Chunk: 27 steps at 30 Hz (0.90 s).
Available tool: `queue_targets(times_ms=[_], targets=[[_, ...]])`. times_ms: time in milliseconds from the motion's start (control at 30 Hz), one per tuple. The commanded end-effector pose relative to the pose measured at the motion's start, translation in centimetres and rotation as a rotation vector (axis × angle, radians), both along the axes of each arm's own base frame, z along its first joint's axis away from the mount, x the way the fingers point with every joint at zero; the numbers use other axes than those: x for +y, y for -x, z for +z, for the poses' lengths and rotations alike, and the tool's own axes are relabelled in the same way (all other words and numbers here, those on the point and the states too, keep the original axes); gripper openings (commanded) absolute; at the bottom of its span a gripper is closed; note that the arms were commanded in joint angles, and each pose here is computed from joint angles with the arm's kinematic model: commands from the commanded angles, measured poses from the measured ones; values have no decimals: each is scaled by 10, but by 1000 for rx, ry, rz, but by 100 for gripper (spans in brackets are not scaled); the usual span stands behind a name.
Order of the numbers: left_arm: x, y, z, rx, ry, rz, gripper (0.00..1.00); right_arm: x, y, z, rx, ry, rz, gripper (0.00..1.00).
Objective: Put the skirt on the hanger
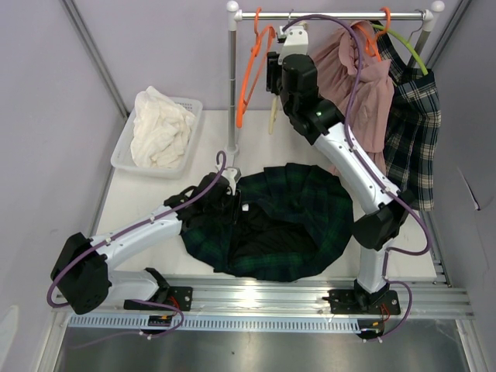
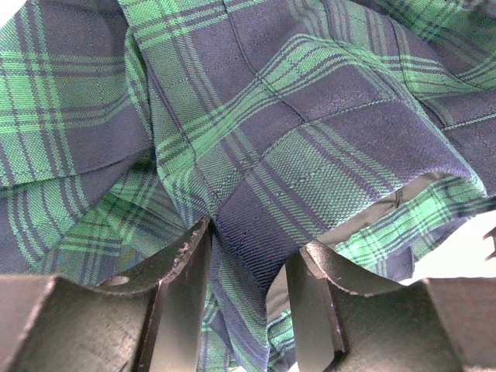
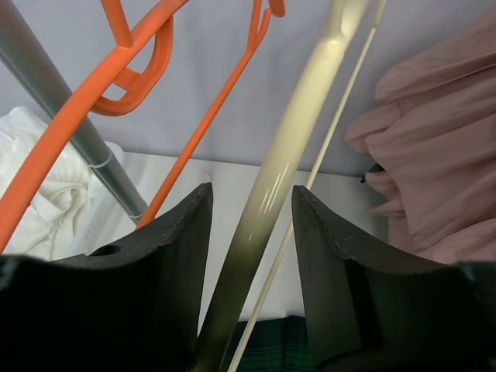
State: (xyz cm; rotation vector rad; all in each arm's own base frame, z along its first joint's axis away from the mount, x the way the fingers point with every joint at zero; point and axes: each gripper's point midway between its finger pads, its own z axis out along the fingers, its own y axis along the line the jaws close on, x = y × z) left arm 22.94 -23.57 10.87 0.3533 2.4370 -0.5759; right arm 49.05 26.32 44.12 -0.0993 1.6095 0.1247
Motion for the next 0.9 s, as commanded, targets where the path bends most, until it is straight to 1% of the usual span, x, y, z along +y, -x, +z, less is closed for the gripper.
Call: queue_targets(times_ms=[0, 133, 167, 267, 400, 433, 467, 567, 800, 833, 867], targets=[[-3, -3, 8, -29, 39, -9, 47, -18, 17, 52, -107, -21, -16, 45], [-4, -3, 8, -30, 40, -11, 47, -19, 21, 57, -93, -28, 10, 52], [-4, -3, 7, -28, 40, -10, 46, -18, 22, 59, -94, -34, 26, 59], [-5, -3, 7, -28, 42, -13, 47, -23, 22, 60, -82, -58, 32, 68], [-5, -2, 7, -28, 42, -13, 46, -29, 22, 63, -76, -83, 35, 67], [-4, -2, 7, -26, 40, -12, 47, -30, 21, 62, -73, -83, 29, 67], [-4, -2, 6, -26, 39, -11, 46, -32, 21, 63, -74, -85, 23, 61], [-4, -3, 7, -30, 42, -11, 47, -36, 20, 62, -68, -81, 12, 52], [-4, -2, 6, -27, 41, -12, 46, -40, 19, 57, -55, -64, -2, 39], [-4, -2, 6, -26, 42, -11, 46, -40, 19, 57, -56, -61, -2, 34], [-4, -2, 6, -25, 44, -13, 46, -40, 19, 58, -57, -60, -3, 32]])
